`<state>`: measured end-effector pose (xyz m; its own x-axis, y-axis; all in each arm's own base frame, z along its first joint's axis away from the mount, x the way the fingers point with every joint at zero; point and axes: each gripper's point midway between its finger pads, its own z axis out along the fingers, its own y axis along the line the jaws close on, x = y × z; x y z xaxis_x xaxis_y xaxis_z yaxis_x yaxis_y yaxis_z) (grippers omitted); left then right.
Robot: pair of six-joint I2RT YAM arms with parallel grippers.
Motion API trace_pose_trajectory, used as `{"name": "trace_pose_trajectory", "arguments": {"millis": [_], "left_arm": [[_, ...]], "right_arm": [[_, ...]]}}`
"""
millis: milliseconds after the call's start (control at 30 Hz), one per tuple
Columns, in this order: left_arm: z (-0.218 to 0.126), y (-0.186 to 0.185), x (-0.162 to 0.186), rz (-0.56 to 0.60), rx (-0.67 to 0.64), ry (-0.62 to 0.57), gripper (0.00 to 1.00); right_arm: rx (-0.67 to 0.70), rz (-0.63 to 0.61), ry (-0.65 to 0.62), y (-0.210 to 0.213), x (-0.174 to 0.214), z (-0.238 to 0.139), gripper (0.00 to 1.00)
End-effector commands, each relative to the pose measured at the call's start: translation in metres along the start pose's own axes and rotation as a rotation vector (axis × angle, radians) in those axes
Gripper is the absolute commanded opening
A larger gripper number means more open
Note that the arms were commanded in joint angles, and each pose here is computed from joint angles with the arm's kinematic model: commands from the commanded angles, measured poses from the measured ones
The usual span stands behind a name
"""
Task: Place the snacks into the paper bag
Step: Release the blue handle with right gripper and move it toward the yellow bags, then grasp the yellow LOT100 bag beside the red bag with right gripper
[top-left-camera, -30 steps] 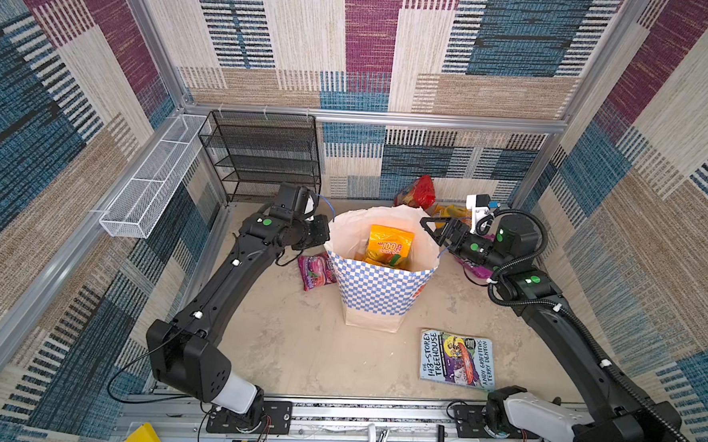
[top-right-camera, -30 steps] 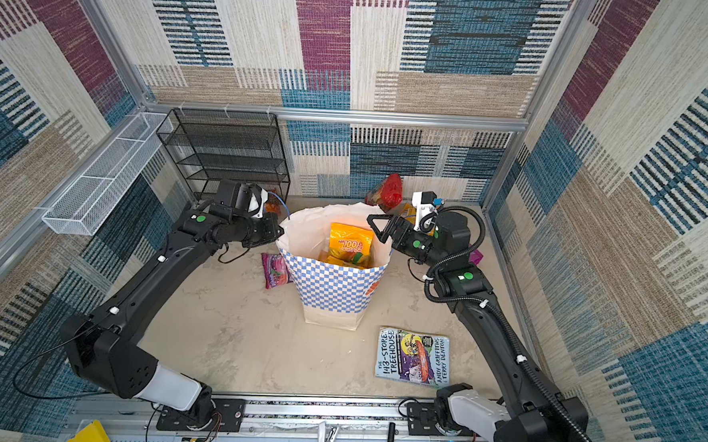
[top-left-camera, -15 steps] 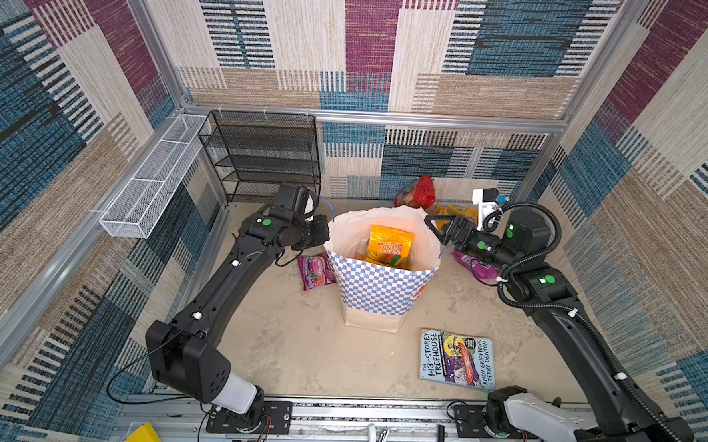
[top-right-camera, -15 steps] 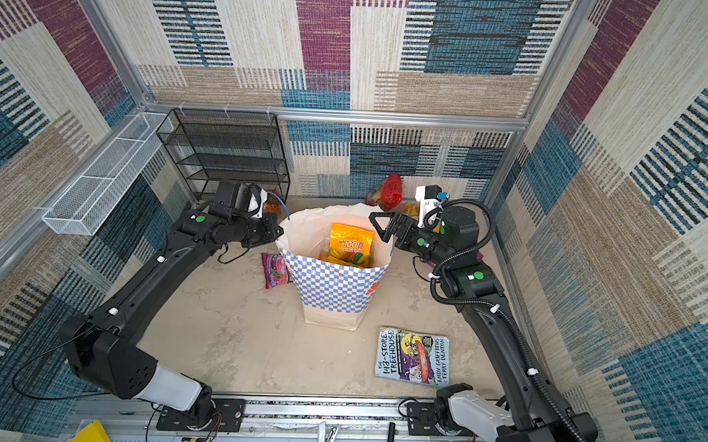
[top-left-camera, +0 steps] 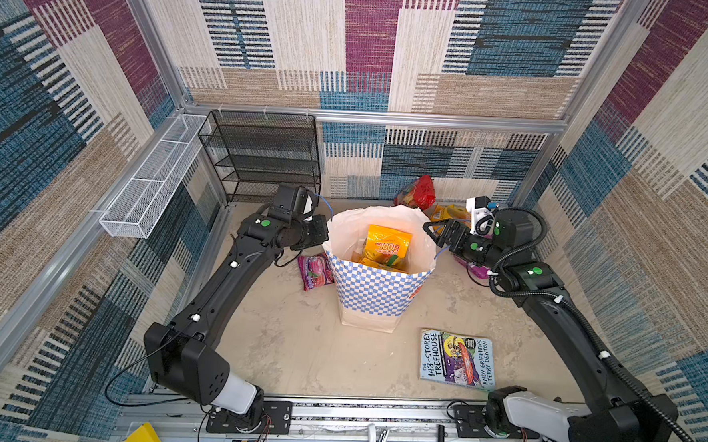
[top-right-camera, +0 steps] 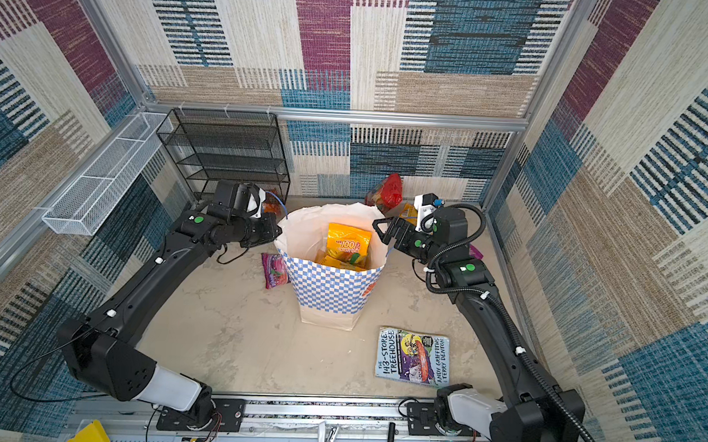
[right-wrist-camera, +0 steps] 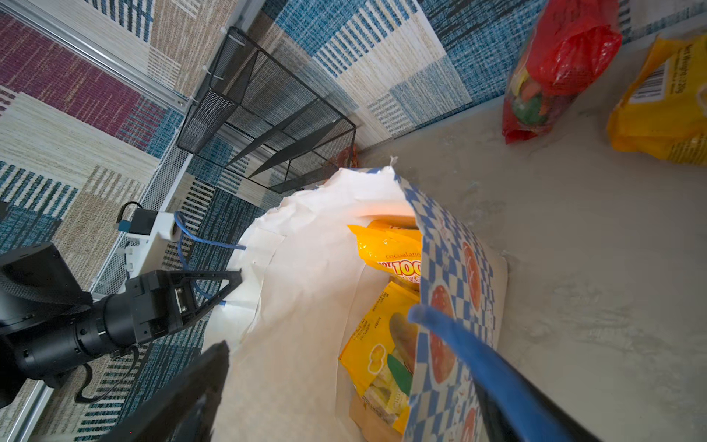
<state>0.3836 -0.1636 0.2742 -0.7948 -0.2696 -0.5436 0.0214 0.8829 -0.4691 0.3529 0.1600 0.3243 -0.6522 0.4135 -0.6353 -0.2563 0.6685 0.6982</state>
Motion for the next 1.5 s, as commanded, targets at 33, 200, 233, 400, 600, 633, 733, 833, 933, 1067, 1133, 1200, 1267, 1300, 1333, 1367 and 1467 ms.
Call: {"name": "trace_pose_trajectory", "arguments": {"millis": [33, 200, 233, 400, 600, 633, 733, 833, 933, 1067, 1133, 1200, 1267, 1300, 1333, 1367, 1467], "left_arm": [[-0.004, -0.001, -0.01, -0.014, -0.001, -0.048, 0.0], [-0.001, -0.002, -0.009, -0.022, 0.008, -0.038, 0.0], [-0.001, -0.002, -0.008, -0.022, 0.01, -0.036, 0.0], [-0.005, -0.002, -0.01, -0.021, 0.004, -0.049, 0.0], [-0.006, -0.003, -0.01, -0.024, 0.014, -0.048, 0.0], [-0.005, -0.003, -0.01, -0.026, 0.012, -0.049, 0.0], [-0.005, -0.003, -0.009, -0.031, 0.02, -0.044, 0.0], [-0.006, -0.004, -0.01, -0.031, 0.024, -0.047, 0.0], [-0.005, -0.003, -0.01, -0.031, 0.023, -0.046, 0.0], [-0.006, -0.003, -0.011, -0.035, 0.024, -0.049, 0.0], [-0.007, -0.003, -0.011, -0.036, 0.024, -0.051, 0.0], [-0.008, -0.002, -0.011, -0.038, 0.019, -0.057, 0.0], [-0.01, -0.001, -0.012, -0.036, 0.015, -0.064, 0.0], [-0.011, -0.001, -0.013, -0.037, 0.015, -0.07, 0.0], [-0.012, -0.001, -0.013, -0.038, 0.015, -0.071, 0.0], [-0.011, -0.001, -0.013, -0.041, 0.017, -0.068, 0.0], [-0.01, -0.003, -0.012, -0.044, 0.032, -0.059, 0.0]], "right_arm": [[0.052, 0.007, -0.121, -0.008, -0.03, -0.021, 1.0], [0.008, 0.025, -0.262, 0.005, -0.072, -0.061, 1.0], [0.004, 0.015, -0.289, 0.012, -0.08, -0.068, 1.0], [0.106, 0.033, -0.394, 0.002, -0.102, -0.084, 1.0], [0.202, 0.118, -0.514, -0.059, -0.137, -0.077, 1.0], [0.23, 0.131, -0.525, -0.078, -0.141, -0.069, 0.99], [0.317, 0.205, -0.526, -0.153, -0.147, -0.047, 1.0], [0.34, 0.267, -0.522, -0.218, -0.152, -0.024, 1.0], [0.42, 0.321, -0.465, -0.276, -0.157, 0.005, 0.98], [0.451, 0.304, -0.362, -0.321, -0.165, 0.047, 0.95], [0.45, 0.287, -0.312, -0.338, -0.168, 0.066, 0.96], [0.466, 0.268, -0.275, -0.352, -0.17, 0.079, 0.96], [0.494, 0.251, -0.235, -0.367, -0.167, 0.089, 0.97], [0.501, 0.239, -0.208, -0.375, -0.164, 0.095, 0.97], [0.501, 0.221, -0.184, -0.38, -0.162, 0.101, 0.97], [0.503, 0.208, -0.165, -0.383, -0.161, 0.105, 0.98], [0.517, 0.169, -0.102, -0.393, -0.154, 0.117, 1.0]]}}
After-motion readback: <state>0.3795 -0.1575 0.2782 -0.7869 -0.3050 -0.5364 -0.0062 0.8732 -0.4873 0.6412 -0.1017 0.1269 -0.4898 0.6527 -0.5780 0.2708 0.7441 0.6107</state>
